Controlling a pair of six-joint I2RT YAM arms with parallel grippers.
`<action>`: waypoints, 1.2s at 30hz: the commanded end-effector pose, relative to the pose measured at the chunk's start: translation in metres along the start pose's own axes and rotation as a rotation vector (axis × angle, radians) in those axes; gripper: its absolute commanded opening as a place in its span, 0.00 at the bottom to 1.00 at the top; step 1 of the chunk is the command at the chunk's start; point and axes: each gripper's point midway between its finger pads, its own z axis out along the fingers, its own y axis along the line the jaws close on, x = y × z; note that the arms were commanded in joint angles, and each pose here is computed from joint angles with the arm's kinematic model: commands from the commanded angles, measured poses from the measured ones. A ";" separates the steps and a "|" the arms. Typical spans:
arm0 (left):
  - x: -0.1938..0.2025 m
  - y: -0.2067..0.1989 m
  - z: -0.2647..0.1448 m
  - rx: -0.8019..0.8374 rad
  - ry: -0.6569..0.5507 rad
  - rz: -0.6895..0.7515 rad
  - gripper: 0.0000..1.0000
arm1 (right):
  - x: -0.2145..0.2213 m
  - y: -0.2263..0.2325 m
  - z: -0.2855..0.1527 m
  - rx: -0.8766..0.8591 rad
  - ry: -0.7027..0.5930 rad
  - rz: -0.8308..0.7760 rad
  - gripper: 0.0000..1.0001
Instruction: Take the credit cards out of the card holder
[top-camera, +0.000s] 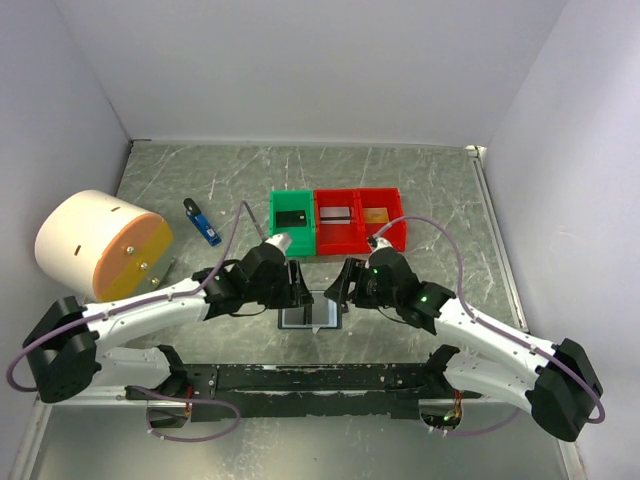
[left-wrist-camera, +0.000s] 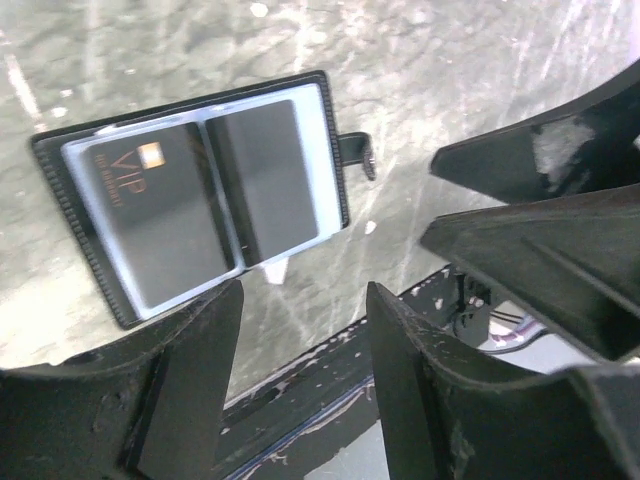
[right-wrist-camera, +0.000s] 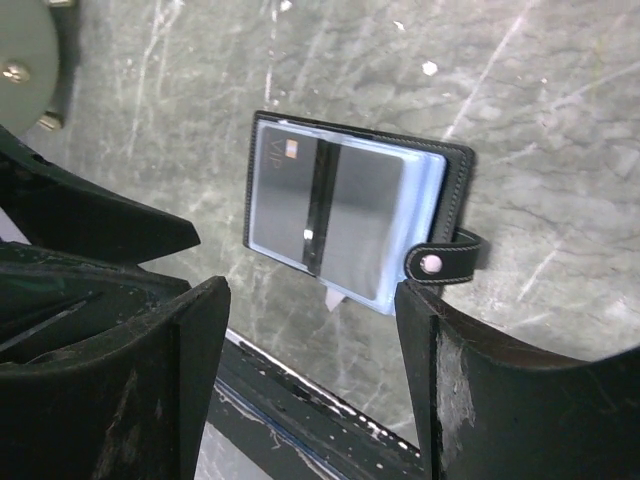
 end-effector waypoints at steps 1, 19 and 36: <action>-0.006 0.028 -0.012 -0.100 -0.086 0.002 0.67 | -0.020 0.025 -0.002 -0.095 -0.062 -0.006 0.68; -0.068 0.023 -0.037 0.072 -0.330 -0.224 0.81 | -0.083 0.027 0.006 0.090 -0.212 0.099 0.70; -0.053 0.042 -0.023 0.068 -0.325 -0.131 0.75 | 0.000 0.029 0.039 -0.164 0.012 -0.038 0.40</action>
